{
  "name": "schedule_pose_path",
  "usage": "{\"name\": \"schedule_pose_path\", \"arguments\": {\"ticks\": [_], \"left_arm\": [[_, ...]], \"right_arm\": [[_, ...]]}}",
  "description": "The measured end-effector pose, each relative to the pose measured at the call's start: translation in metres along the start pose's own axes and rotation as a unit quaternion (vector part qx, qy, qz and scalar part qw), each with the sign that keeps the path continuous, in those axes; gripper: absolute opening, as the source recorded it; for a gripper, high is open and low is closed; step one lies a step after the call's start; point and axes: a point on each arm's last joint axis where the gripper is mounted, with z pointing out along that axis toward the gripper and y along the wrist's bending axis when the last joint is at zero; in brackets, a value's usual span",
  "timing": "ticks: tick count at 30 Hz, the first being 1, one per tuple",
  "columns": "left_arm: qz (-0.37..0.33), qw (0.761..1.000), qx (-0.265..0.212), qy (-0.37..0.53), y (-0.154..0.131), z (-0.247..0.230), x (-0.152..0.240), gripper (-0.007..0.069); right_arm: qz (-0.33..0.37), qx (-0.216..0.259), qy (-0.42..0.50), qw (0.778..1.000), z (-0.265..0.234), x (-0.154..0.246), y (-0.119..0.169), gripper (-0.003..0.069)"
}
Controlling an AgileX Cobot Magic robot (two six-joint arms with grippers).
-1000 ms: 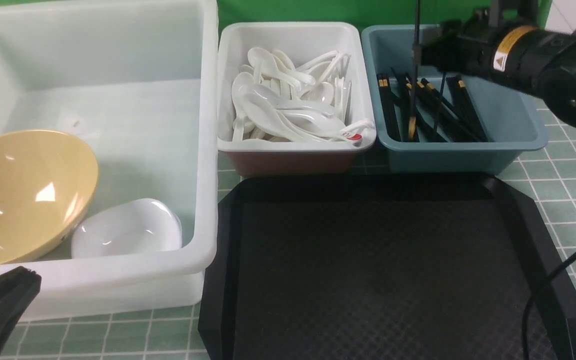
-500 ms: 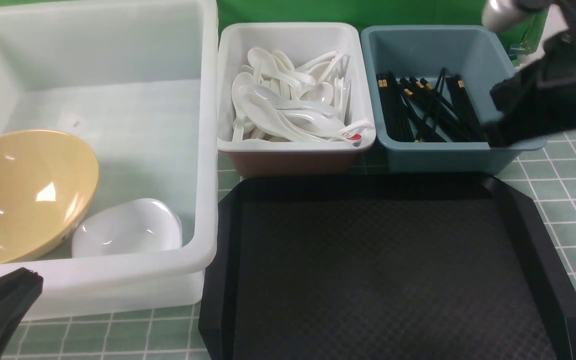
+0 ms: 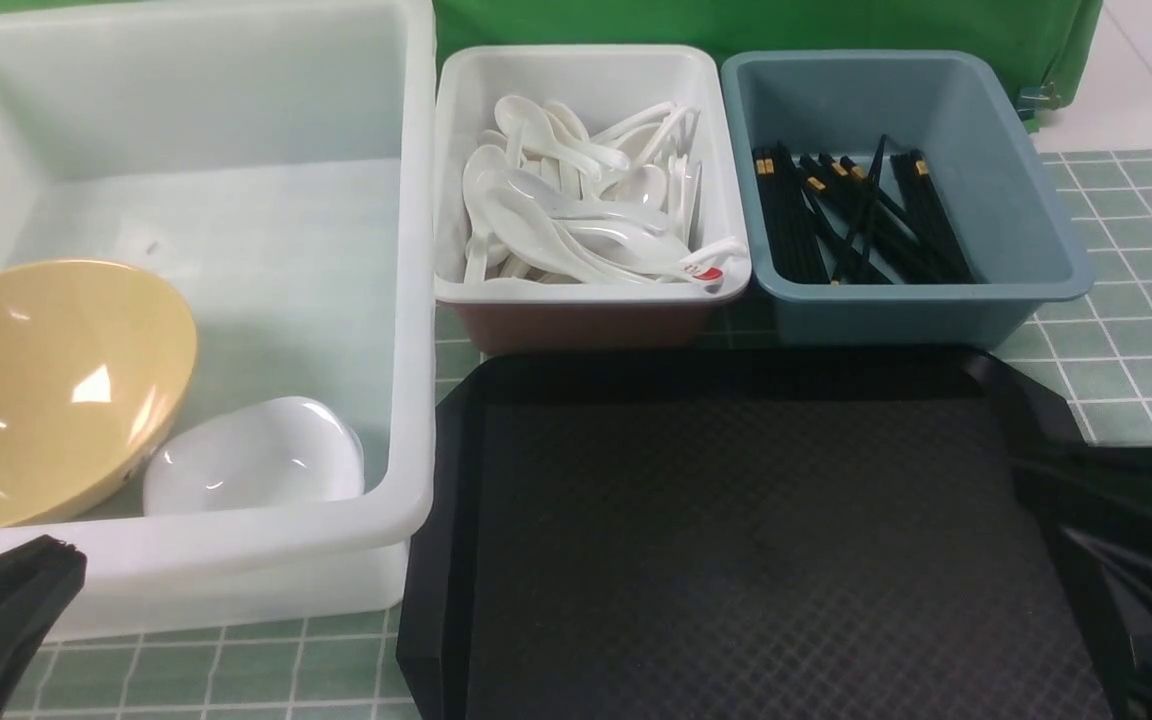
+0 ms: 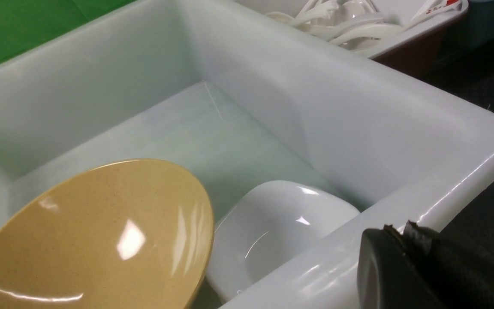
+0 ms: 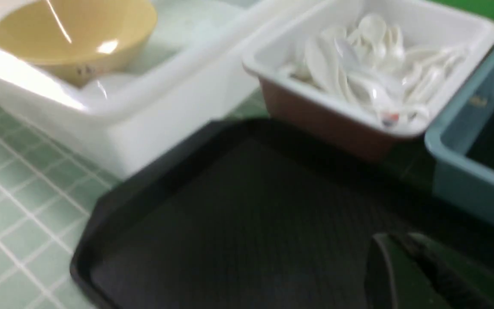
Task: On blue table put chopsticks spoon bowls plates into blue grey white boxes.
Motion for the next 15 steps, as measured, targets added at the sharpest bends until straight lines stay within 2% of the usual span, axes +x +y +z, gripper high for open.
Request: {"name": "schedule_pose_path", "arguments": {"ticks": [2,5,9,14,15], "left_arm": [[0.0,1.0,0.0,0.0,0.0,0.0,0.0,0.0004],[0.0,1.0,0.0,0.0,0.0,0.0,0.0,0.0004],[0.0,1.0,0.0,0.0,0.0,0.0,0.0,0.0004],[-0.001,1.0,0.001,0.002,0.0,0.0,0.0,0.0004],[-0.001,1.0,0.001,0.002,0.0,0.0,0.0,0.0004]], "right_arm": [[0.0,0.01,0.037,0.999,-0.005,0.012,-0.002,0.0037],[-0.024,0.025,0.041,0.999,-0.011,0.031,-0.007,0.0037],[-0.038,0.057,-0.024,0.997,-0.028,0.063,-0.015,0.0037],[-0.052,0.127,-0.081,0.987,-0.042,0.102,-0.02,0.0039],[-0.051,0.155,-0.095,0.982,-0.044,0.113,-0.021,0.004]]}}
